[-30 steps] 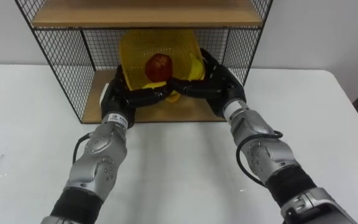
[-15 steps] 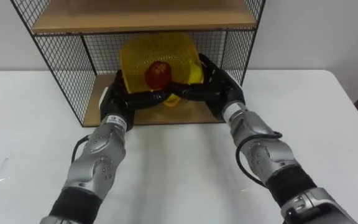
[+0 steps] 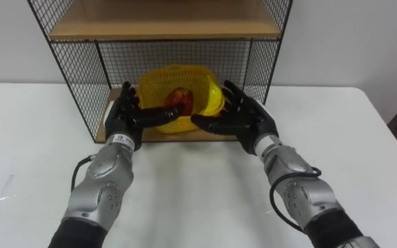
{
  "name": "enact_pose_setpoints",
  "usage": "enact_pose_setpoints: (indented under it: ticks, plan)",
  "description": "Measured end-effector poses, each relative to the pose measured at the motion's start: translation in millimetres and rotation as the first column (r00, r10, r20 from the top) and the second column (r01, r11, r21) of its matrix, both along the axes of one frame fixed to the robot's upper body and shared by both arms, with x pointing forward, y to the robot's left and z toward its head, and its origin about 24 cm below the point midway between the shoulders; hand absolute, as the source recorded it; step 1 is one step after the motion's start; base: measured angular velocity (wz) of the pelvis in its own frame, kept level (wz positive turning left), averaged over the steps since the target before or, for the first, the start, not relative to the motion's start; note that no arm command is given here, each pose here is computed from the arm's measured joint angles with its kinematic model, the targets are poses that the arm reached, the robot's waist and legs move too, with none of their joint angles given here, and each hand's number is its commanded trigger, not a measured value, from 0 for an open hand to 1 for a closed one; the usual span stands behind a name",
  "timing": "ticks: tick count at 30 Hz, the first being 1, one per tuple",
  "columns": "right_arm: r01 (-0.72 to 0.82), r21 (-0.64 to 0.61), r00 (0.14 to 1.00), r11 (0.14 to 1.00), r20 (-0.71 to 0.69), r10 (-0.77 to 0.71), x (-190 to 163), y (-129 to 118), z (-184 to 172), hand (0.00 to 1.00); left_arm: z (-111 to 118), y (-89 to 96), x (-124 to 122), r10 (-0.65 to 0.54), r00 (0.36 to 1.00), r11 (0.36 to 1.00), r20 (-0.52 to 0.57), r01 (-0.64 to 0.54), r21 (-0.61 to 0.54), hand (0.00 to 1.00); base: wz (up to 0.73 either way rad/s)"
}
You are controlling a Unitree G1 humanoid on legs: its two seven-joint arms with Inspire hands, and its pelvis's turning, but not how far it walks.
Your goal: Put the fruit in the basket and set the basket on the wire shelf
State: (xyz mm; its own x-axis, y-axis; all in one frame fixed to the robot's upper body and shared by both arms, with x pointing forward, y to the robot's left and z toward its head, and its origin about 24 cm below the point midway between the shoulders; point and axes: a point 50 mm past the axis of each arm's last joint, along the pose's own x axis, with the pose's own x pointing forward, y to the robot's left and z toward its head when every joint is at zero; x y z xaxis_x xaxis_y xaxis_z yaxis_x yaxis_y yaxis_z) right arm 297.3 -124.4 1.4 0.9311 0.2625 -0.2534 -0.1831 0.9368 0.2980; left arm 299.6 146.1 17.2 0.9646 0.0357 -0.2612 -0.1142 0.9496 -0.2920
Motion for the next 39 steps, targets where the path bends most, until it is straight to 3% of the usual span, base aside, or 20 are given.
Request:
enact_pose_setpoints:
  ticks: [9,16,22,39]
  plan:
    - [0.022,0.017,0.999,1.000,0.044,-0.022,-7,-9,6,0.00,0,10.0,-20,0.002,0.999,0.999,0.036,-0.004,0.038,0.00,0.00]
    - [0.020,0.018,0.996,1.000,0.087,-0.021,-14,-12,12,0.00,13,12.8,-19,0.013,0.995,0.999,0.100,-0.016,0.030,0.00,0.00]
    - [0.022,-0.038,0.991,0.999,0.135,-0.017,-23,-16,15,0.00,13,16.5,-22,0.023,0.993,0.999,0.115,-0.028,0.039,0.00,0.00]
    - [0.053,-0.116,0.957,0.992,0.291,-0.017,-48,-28,39,0.00,34,18.4,-55,-0.041,0.958,0.998,0.285,0.027,0.052,0.00,-0.02]
